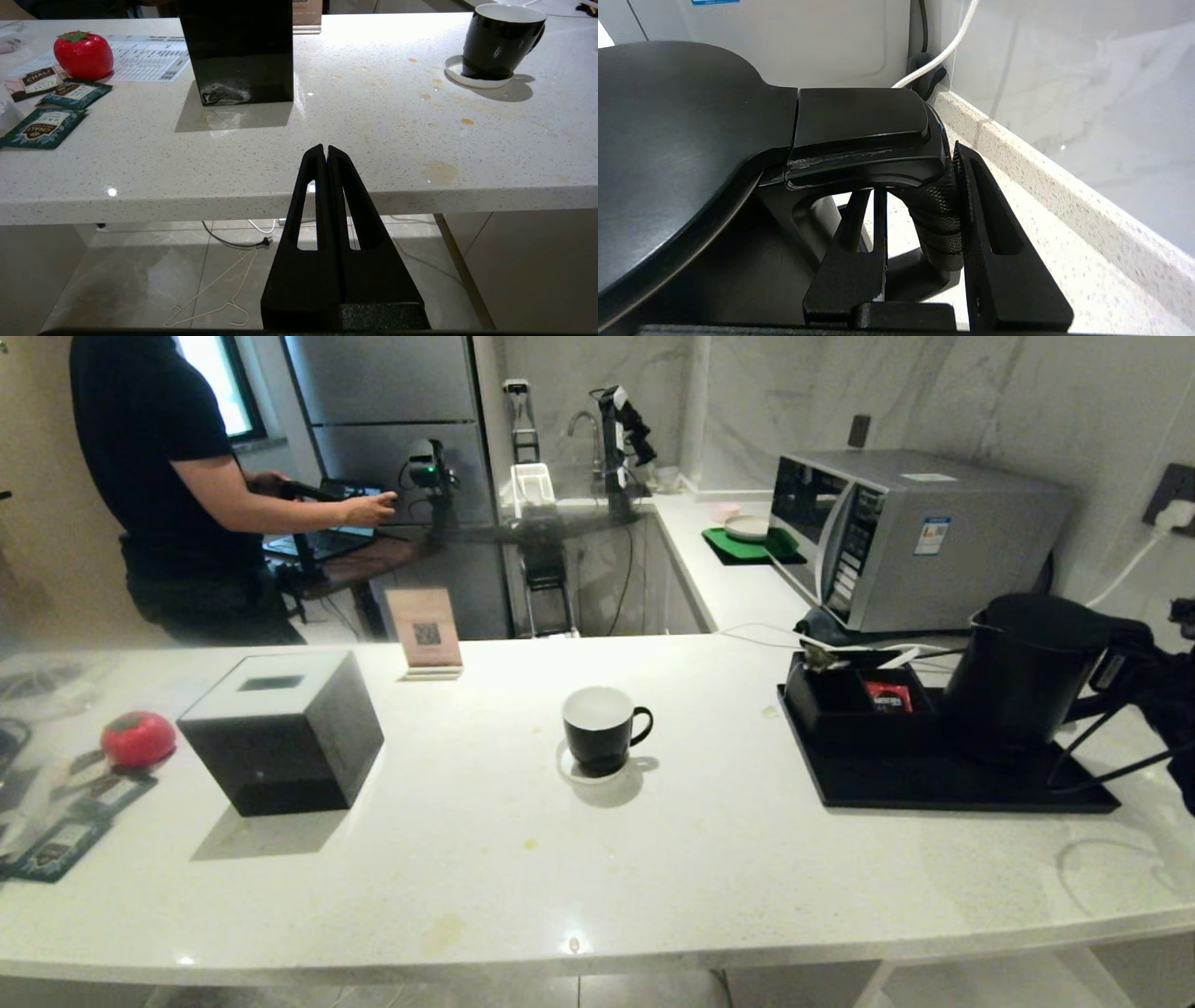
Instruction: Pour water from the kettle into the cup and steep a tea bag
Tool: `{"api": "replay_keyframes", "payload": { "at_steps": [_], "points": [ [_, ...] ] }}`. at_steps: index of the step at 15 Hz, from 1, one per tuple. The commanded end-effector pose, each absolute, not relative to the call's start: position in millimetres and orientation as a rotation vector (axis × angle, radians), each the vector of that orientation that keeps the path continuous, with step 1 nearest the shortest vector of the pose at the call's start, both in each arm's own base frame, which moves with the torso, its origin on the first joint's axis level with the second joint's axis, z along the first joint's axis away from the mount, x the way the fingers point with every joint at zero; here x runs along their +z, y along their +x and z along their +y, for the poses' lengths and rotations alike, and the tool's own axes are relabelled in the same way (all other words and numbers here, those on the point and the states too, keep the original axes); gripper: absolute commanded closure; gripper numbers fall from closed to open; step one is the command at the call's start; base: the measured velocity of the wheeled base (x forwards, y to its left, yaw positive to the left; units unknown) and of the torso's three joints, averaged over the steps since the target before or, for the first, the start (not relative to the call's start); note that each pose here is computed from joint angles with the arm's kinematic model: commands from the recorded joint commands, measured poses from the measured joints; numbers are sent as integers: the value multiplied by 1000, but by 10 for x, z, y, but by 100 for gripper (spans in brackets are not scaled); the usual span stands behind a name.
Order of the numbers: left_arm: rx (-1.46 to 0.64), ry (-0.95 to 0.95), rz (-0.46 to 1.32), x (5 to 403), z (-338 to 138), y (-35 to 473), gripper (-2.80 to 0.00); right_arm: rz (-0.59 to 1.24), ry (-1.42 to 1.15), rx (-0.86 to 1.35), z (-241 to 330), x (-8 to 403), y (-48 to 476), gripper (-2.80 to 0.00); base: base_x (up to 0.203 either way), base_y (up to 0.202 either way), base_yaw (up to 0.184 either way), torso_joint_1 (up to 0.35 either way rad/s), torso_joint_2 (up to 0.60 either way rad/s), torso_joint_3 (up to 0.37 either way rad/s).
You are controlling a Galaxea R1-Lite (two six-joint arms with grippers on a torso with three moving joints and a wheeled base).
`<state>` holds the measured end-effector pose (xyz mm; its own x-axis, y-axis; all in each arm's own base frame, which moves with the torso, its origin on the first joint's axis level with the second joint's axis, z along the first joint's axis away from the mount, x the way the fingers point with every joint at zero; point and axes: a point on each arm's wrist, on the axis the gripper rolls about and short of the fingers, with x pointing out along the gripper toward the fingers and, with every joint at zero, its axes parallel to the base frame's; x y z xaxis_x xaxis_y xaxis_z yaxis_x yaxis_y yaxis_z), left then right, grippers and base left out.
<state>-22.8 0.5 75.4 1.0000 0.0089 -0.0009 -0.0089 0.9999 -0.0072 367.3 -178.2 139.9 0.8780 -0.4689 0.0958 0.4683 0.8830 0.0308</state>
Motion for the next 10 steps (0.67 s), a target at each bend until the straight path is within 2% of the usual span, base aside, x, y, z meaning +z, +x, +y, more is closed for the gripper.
{"api": "replay_keyframes", "payload": {
  "at_steps": [1,10],
  "points": [
    [9,-8,2,755,5,-227,0,-111,10,-490,-1741,1512,3577,0,0,0,0,0,0,0],
    [9,-9,3,754,5,-227,0,-64,51,-489,-1571,1707,3223,0,0,0,0,0,0,0]
  ]
}}
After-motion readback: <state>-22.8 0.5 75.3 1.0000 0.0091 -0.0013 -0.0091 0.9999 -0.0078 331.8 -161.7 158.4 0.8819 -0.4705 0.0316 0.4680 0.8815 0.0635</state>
